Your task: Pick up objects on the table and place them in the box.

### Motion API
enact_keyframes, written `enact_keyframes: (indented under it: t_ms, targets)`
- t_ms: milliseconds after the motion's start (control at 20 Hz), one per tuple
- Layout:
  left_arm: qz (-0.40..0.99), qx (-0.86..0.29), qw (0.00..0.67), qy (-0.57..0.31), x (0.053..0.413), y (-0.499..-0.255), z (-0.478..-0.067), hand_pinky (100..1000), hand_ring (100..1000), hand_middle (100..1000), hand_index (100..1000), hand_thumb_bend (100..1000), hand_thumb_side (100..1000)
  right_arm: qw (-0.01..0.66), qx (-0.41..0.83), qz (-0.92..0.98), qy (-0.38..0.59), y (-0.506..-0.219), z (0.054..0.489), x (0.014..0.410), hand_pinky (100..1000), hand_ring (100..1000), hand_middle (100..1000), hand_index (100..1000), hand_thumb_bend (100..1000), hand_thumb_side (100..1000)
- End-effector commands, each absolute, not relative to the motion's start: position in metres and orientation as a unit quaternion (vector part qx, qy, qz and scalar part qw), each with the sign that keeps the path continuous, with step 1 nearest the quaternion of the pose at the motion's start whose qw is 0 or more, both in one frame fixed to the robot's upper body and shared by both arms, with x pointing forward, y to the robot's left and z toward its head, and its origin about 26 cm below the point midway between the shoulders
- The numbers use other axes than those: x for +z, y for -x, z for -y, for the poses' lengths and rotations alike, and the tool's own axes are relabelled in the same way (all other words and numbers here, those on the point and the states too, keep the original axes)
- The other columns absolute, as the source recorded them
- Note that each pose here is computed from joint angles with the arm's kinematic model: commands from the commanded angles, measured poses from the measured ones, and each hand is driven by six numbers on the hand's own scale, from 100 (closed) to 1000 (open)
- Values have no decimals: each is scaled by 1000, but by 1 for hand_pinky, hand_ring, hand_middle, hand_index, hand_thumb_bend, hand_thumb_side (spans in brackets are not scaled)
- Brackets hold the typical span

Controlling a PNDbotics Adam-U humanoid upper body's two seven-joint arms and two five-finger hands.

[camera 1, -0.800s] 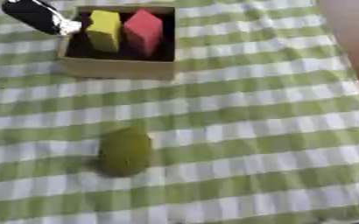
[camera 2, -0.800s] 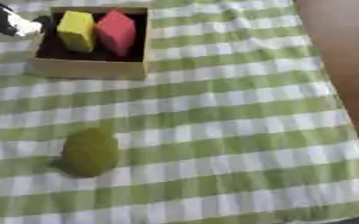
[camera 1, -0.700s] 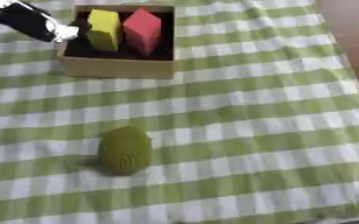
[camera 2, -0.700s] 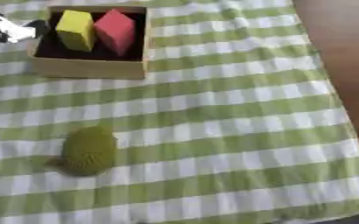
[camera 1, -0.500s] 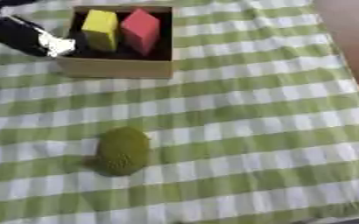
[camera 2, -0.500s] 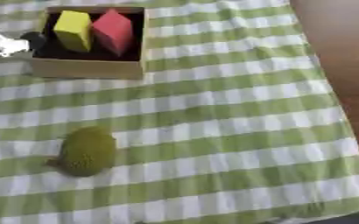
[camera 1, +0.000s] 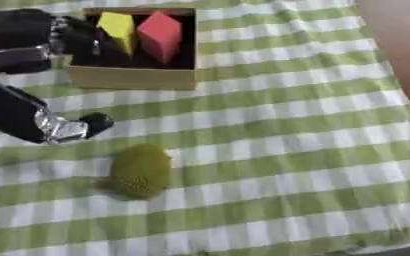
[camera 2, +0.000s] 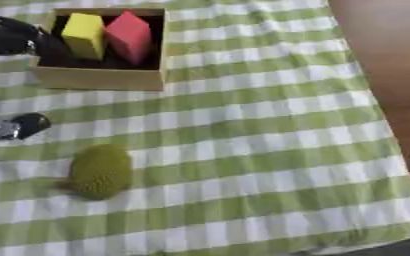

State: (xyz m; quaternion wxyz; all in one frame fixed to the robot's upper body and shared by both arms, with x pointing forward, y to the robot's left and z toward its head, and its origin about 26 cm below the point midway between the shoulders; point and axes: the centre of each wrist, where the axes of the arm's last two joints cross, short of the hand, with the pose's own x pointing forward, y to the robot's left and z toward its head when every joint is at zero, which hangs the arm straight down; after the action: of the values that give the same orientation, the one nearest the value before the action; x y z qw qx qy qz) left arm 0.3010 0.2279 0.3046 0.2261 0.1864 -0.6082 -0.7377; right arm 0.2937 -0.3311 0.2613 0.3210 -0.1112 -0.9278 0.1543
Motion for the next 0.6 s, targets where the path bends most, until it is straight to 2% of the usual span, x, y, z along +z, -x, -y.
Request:
enact_keyframes:
  t_ms: [50, 350, 600]
  targets:
    - [587, -752, 231, -190, 305, -297, -229, 913, 880, 804, 910, 302, 636, 307, 158, 931, 115, -289, 331, 271, 934, 817, 695, 817, 100, 581]
    - [568, -770, 245, -159, 292, -298, -216, 917, 883, 807, 913, 346, 730, 312, 157, 930, 112, -290, 331, 269, 934, 817, 695, 818, 100, 582]
    - [554, -783, 243, -142, 286, -298, -205, 919, 881, 801, 912, 368, 749, 316, 157, 929, 110, -290, 330, 268, 935, 817, 695, 818, 100, 583]
